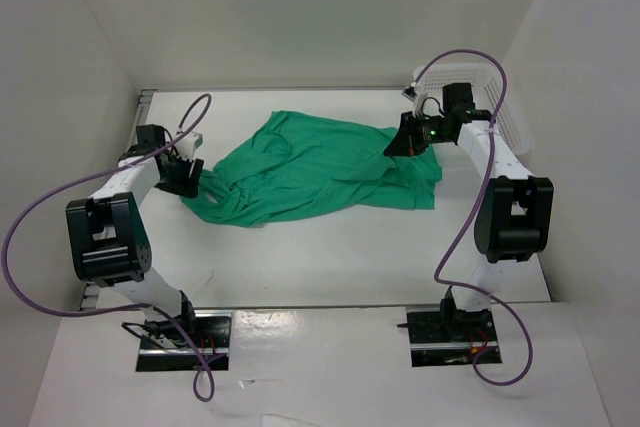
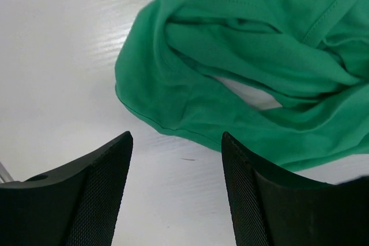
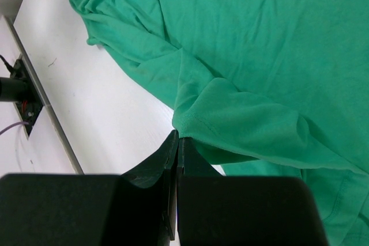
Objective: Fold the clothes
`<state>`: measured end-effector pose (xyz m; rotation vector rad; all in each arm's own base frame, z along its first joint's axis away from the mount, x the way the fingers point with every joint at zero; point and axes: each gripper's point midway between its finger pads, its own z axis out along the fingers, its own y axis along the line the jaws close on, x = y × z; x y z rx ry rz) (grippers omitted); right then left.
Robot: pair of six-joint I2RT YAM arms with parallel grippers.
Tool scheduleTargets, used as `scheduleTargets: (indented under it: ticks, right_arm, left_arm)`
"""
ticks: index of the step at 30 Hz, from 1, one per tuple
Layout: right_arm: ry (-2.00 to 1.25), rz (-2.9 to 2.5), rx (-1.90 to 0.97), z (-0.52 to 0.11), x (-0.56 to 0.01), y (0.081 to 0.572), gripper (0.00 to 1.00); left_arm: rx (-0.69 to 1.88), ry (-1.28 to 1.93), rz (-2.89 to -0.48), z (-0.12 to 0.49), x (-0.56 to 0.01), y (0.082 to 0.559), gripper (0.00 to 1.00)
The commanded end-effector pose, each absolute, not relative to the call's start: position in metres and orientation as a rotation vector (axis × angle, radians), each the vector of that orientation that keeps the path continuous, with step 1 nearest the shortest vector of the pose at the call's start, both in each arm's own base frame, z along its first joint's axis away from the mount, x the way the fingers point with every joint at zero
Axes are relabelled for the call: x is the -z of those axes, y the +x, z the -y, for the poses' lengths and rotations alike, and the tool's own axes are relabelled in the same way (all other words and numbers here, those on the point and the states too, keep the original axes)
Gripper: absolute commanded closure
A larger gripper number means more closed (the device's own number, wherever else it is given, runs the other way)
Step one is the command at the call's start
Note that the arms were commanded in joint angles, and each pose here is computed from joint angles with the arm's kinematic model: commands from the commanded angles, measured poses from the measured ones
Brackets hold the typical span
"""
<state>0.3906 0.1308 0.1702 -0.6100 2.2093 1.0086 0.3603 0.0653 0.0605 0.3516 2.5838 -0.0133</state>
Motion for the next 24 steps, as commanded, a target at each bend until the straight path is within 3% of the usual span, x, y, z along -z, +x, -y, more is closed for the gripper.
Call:
scheduleTargets:
  ticks: [1, 8, 12, 24]
  right_arm:
    - [-0.628, -2.176, -1.026, -0.132, -0.181, 0.386, 0.99]
    - [-0.644, -2.158, -1.027, -0.133, -0.185, 0.385, 0.98]
    - [-0.646, -2.152, -1.037, -0.134, -0.186, 0.384, 0.98]
    - [-0.649, -2.163, -1.042, -0.134, -0.182, 0.383, 0.98]
  left_arm:
    - [0.007, 0.366, -2.532, -0.070, -0.069, 0.362, 0.30]
    - [0.095, 0.421, -2.536, -0.057, -0.048, 0.355, 0.30]
    - [0.135, 0.440, -2.555, -0.054, -0.033, 0.357, 0.36]
    - [0.099, 0.503, -2.556, -0.059, -0.021, 0.371, 0.37]
